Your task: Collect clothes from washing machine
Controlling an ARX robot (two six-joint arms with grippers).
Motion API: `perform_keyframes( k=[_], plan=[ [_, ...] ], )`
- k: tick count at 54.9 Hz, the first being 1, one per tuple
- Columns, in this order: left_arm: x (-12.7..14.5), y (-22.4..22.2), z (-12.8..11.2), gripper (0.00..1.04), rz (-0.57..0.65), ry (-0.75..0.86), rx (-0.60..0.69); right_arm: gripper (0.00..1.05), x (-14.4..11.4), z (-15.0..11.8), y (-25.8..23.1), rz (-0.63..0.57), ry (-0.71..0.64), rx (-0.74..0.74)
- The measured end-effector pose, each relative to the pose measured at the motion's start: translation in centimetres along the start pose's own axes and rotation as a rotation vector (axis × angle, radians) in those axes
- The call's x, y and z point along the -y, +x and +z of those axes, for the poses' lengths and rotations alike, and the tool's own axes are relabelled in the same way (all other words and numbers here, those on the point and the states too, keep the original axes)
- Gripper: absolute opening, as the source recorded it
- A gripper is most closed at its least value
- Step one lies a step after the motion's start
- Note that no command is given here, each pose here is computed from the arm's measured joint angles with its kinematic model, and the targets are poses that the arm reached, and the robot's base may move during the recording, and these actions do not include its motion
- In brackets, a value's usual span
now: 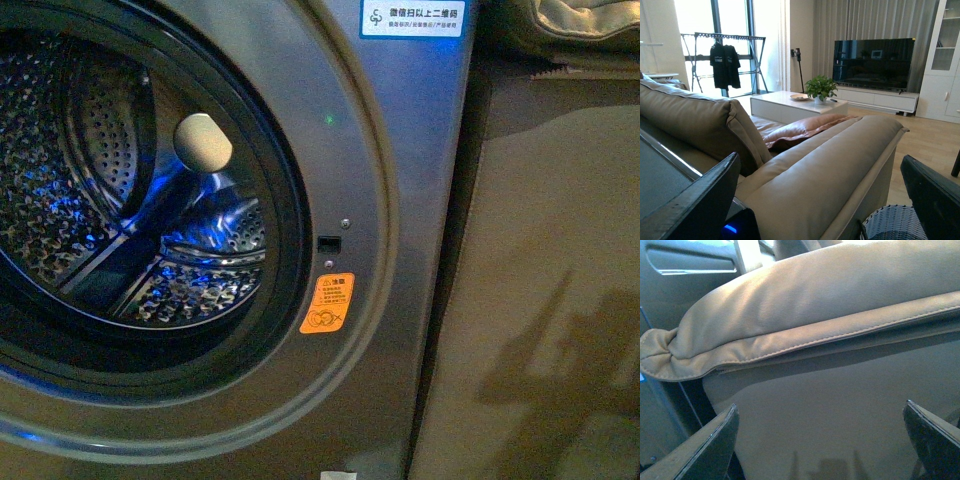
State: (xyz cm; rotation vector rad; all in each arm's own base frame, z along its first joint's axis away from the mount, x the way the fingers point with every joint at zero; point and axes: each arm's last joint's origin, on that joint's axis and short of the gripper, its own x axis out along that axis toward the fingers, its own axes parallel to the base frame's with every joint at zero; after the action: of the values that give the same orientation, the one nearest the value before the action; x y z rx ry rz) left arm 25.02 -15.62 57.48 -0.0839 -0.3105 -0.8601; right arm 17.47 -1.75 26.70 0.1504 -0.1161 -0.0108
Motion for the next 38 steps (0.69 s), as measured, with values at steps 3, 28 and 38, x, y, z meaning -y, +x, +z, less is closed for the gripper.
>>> perform_keyframes(
  k=[3,28,38],
  plan=[
    [0.0,0.0,0.0,0.98,0.0,0.0,0.0,0.9,0.0,-0.2,-0.2,-0.003,-0.034,-0.05],
    [-0.3,-0.1,1.0,0.98,0.368,-0.034,-0.181,0.01,-0.7,-6.0,-4.3,0.009,-0.148,-0.122],
    [-1.6,-1.0,3.1,0.98,0.475,-0.009,-0.162,0.02,-0.6,-6.9,-5.2,0.008,-0.148,-0.117]
  ],
)
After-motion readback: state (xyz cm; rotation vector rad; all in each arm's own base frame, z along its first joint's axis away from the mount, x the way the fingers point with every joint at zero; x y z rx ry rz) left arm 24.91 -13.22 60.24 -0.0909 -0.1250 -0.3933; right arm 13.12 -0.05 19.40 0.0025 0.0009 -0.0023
